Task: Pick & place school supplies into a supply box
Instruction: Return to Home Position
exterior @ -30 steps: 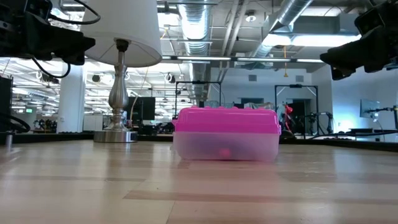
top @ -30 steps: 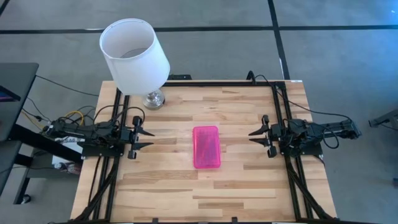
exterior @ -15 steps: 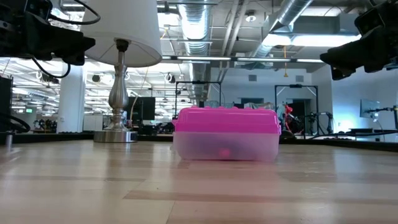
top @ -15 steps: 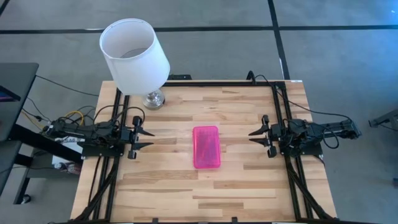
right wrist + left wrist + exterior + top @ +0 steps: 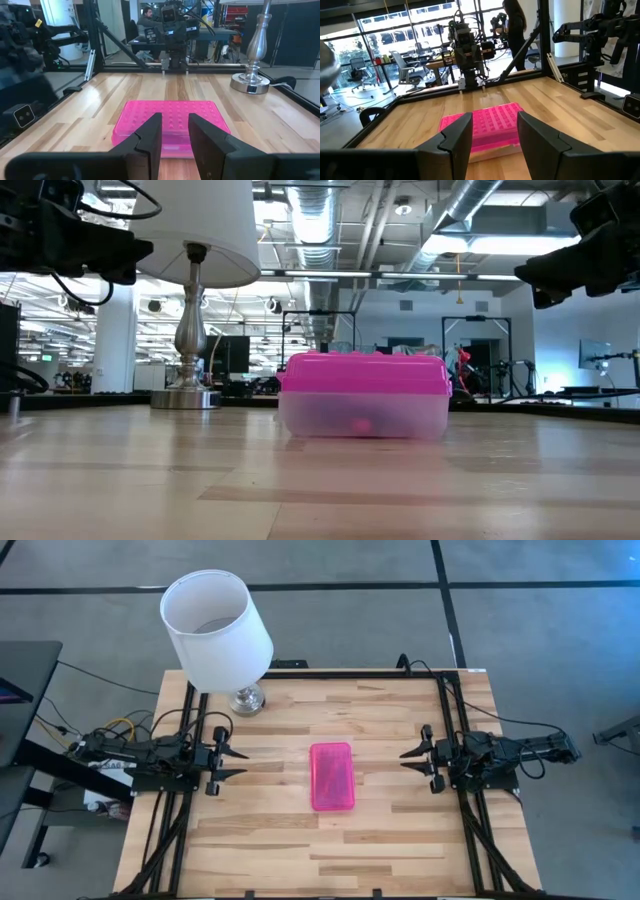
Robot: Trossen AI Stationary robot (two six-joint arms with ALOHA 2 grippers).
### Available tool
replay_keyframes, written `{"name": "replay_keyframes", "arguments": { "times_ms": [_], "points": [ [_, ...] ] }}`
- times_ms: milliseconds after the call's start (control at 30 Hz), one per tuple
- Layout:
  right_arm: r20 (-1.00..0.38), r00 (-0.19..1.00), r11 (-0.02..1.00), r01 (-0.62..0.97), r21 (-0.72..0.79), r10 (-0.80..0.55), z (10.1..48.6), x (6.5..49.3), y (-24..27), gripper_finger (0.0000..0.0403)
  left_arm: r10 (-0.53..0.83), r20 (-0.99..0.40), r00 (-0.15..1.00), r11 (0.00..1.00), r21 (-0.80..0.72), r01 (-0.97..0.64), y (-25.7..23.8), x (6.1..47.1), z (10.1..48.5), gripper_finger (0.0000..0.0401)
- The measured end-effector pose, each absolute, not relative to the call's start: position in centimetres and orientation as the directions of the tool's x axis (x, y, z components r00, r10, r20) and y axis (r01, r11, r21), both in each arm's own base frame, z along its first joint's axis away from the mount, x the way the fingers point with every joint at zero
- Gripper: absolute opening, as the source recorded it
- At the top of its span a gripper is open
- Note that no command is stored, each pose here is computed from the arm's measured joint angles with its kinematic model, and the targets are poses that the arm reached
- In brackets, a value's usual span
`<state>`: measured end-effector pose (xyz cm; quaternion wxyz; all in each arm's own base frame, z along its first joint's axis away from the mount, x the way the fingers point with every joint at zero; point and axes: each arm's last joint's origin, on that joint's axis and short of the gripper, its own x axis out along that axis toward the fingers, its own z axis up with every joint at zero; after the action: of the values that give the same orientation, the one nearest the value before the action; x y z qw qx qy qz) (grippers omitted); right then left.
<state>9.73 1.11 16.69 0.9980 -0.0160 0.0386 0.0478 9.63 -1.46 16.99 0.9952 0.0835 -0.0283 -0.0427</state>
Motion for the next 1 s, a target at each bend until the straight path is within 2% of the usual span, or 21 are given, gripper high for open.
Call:
{"name": "replay_keyframes", "arguments": {
  "times_ms": [1000],
  "points": [
    [-0.079,0.992,0.995,-0.097,-0.028,0.094,16.69,9.73,1.11,0.0091,-0.09,0.049,0.995,0.984,0.162,0.081,-1.46,9.63,16.99,0.0151]
  ]
}}
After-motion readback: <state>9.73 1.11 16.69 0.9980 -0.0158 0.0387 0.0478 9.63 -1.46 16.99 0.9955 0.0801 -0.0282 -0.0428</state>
